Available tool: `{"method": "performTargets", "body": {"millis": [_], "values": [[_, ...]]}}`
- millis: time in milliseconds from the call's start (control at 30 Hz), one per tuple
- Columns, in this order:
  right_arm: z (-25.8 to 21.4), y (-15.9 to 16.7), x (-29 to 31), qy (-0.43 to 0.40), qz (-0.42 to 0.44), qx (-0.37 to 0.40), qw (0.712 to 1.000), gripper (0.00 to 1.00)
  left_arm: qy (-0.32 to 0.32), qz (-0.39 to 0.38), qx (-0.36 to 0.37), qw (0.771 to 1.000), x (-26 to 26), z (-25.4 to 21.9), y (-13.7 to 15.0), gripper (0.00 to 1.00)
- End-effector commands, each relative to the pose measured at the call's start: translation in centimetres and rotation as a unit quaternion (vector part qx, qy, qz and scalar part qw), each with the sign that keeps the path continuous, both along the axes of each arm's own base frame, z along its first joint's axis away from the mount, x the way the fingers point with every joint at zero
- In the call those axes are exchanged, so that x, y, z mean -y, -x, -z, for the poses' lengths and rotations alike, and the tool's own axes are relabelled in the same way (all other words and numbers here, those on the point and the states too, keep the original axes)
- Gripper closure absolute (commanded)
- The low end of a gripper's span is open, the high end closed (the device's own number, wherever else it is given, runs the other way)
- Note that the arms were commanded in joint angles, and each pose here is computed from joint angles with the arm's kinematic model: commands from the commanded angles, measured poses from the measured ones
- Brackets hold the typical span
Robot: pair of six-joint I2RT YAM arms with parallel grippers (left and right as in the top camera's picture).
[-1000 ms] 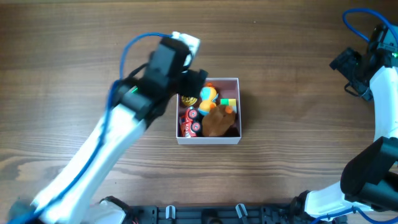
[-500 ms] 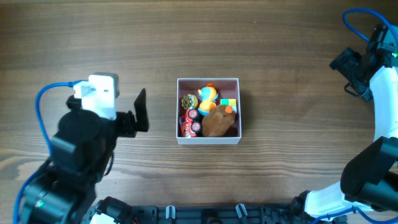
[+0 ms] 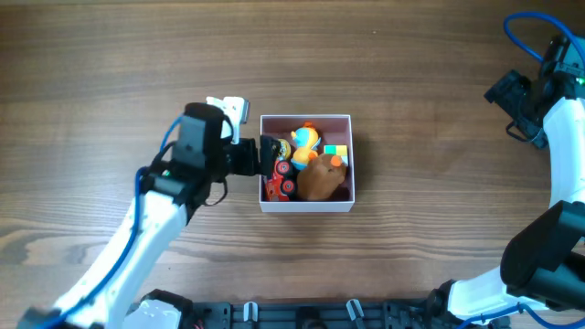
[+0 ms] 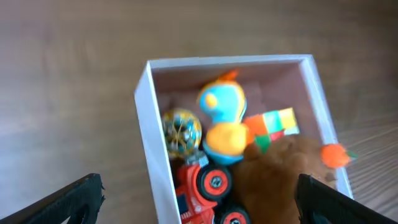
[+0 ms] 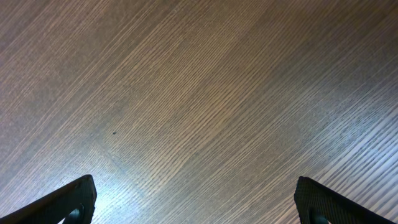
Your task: Pack container
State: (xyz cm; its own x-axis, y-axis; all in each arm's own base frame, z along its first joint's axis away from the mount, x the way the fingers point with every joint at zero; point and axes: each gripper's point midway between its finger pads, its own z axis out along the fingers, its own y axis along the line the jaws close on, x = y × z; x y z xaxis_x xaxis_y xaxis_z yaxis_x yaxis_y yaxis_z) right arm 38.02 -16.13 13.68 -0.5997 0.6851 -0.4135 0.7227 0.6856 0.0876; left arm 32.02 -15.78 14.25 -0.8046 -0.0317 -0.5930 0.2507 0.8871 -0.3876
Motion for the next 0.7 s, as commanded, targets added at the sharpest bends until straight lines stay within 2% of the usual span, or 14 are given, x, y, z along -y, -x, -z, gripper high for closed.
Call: {"method": "performTargets", "body": {"millis": [0,167,433,600,667], "values": [[0.3,-0.1,-0.1,-0.005,0.007,-0.001,1.0,0.0,0.049,-0.052,-0.108,0.992,0.7,3.9,0.4,0.0],[0.3,-0.1,-0.1,-0.005,0.006,-0.001,1.0,0.0,0.041,-0.054,-0.128,0.989,0.8,5.8,0.1,0.0],[0.3,-0.1,-0.1,-0.005,0.007,-0.001,1.0,0.0,0.033,-0.055,-0.123,0.99,0.5,5.9,-0.1,0.0],[0.3,-0.1,-0.1,-0.005,0.007,-0.001,1.0,0.0,0.008,0.021,-0.037,0.999,1.3,4.5,-1.7,0.0],[0.3,-0.1,-0.1,-0.005,0.007,-0.001,1.0,0.0,0.016,0.032,-0.028,0.999,1.7,4.2,-1.8,0.0]]}}
